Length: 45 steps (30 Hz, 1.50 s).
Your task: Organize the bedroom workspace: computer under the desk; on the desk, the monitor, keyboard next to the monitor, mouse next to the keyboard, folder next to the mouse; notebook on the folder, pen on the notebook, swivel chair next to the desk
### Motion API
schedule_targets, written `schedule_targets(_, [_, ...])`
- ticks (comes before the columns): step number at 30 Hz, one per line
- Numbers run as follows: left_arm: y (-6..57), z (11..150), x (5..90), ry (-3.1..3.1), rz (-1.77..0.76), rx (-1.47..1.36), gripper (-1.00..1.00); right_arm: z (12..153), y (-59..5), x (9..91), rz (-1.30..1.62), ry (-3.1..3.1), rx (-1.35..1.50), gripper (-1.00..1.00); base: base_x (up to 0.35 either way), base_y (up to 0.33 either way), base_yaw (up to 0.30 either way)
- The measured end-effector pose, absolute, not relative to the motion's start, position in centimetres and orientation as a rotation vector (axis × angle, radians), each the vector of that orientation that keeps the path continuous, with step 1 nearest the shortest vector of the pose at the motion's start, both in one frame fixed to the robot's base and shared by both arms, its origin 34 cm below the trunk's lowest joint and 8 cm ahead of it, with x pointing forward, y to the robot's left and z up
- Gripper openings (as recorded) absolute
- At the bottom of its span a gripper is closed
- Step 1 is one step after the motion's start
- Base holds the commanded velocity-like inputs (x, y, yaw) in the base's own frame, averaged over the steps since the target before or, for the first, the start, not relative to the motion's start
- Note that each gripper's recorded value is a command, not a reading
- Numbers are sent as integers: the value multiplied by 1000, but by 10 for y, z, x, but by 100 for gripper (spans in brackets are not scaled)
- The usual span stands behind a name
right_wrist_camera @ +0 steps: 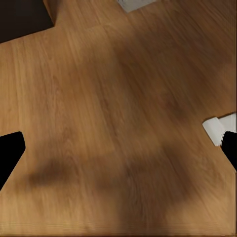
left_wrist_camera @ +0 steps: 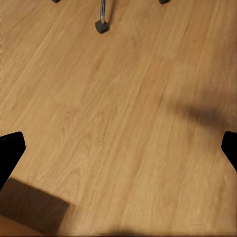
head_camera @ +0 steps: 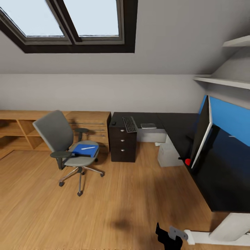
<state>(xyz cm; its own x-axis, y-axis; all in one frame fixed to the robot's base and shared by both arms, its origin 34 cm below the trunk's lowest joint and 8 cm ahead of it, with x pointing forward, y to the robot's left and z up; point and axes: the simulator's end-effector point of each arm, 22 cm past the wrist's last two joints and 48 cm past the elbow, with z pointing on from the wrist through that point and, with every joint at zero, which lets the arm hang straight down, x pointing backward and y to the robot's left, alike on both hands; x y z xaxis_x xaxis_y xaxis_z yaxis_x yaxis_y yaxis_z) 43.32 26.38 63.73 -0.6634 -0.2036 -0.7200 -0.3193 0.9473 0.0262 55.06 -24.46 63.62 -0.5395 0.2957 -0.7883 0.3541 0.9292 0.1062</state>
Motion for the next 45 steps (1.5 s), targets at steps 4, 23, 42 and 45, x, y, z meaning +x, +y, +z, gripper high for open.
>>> schedule_targets(4, [264, 642, 433, 2318, 194, -366, 100, 641, -245, 550, -82, 2175, 459, 100, -295, -72, 0])
schedule_targets(23, [232, 677, 445, 2377, 120, -366, 100, 699, -241, 584, -51, 2040, 461, 100, -142, -57, 0])
schedule_targets(42, [190, 825, 580, 2331, -62, -302, 100, 856, -235, 634, -31, 2099, 403, 100, -9, -13, -7])
schedule_targets(45, [193, 824, 581, 2325, -53, -304, 100, 853, -247, 632, -63, 2077, 398, 100, -90, -268, -190])
